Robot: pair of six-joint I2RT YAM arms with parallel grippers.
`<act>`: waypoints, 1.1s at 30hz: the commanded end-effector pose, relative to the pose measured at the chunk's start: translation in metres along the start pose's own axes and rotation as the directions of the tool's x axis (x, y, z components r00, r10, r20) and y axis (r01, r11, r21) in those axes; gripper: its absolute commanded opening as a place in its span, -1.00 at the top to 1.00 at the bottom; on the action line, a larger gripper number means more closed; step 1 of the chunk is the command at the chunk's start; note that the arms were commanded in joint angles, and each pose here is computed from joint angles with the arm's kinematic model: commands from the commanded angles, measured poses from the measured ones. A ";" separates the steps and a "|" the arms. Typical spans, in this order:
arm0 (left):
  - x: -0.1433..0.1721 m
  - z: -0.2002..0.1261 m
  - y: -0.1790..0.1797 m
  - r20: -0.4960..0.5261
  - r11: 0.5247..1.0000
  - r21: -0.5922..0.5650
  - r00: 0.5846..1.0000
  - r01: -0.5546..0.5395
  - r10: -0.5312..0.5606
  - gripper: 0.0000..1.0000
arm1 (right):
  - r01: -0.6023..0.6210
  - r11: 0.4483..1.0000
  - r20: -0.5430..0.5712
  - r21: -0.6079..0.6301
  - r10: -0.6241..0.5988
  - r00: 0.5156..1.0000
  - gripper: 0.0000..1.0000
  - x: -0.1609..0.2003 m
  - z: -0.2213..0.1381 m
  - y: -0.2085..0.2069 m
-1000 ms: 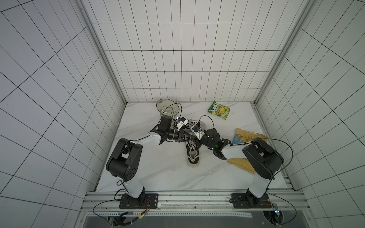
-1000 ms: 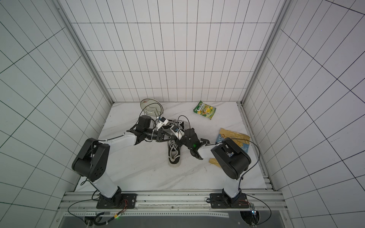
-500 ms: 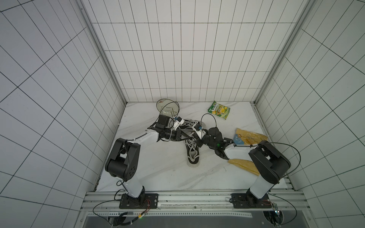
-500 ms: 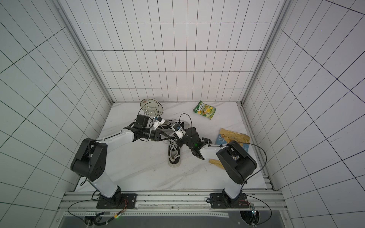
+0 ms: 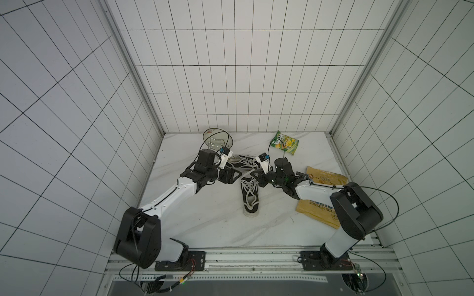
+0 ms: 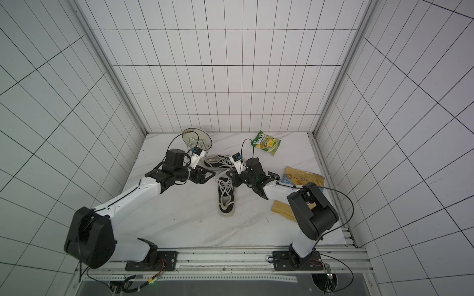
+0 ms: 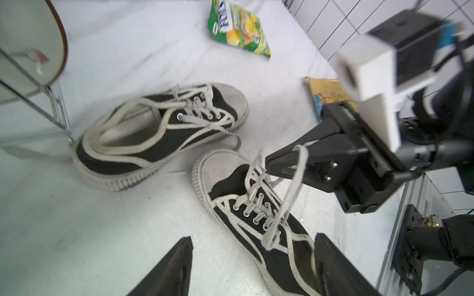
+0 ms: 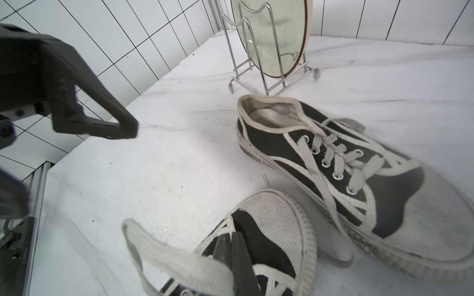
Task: Tie the shoes
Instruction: Cross the shoelace with the shoelace, then tie the shoelace on the shoe.
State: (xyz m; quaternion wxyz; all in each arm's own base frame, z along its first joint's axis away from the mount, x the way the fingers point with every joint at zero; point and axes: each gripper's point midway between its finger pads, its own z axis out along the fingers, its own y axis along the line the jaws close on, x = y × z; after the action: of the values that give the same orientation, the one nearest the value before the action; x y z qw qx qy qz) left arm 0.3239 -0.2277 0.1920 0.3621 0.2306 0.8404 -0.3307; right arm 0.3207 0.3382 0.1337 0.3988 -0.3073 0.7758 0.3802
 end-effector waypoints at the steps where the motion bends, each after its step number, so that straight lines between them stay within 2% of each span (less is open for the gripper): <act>1: -0.005 0.003 -0.029 0.068 0.986 0.049 0.985 -0.160 0.156 -0.12 | -0.098 0.994 -0.026 -0.040 0.097 0.995 0.98 -0.003 0.001 0.000; 3: 0.003 0.014 -0.048 0.047 0.972 0.082 0.975 -0.220 0.217 0.10 | -0.120 0.992 -0.031 -0.041 0.119 0.992 0.98 -0.002 0.001 -0.003; 5: 0.012 0.028 -0.057 0.012 0.966 0.109 0.972 -0.237 0.237 0.25 | -0.131 0.991 -0.035 -0.038 0.130 0.991 0.98 -0.001 0.002 -0.005; 9: 0.028 0.061 -0.045 -0.073 0.969 0.077 0.968 -0.236 0.241 0.45 | -0.152 0.988 -0.039 -0.037 0.151 0.988 0.98 0.002 0.001 -0.009; 14: 0.029 0.083 -0.026 -0.085 0.957 0.013 0.954 -0.289 0.289 0.52 | -0.169 0.984 -0.046 -0.047 0.167 0.985 0.98 0.006 0.000 -0.010; 25: 0.045 0.116 -0.009 -0.125 0.946 0.019 0.938 -0.324 0.324 0.58 | -0.220 0.974 -0.031 -0.061 0.219 0.975 0.98 0.006 0.001 -0.016; 33: 0.050 0.132 -0.003 -0.134 0.947 0.022 0.938 -0.321 0.321 0.43 | -0.249 0.966 -0.030 -0.065 0.248 0.968 0.98 0.009 0.001 -0.019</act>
State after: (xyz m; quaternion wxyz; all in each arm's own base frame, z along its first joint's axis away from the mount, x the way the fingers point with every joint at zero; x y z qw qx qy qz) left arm 0.3384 -0.3088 0.0771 0.3286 0.3819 0.8270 -0.2493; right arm 0.3298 0.3291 0.1225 0.3306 -0.2317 0.8009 0.4424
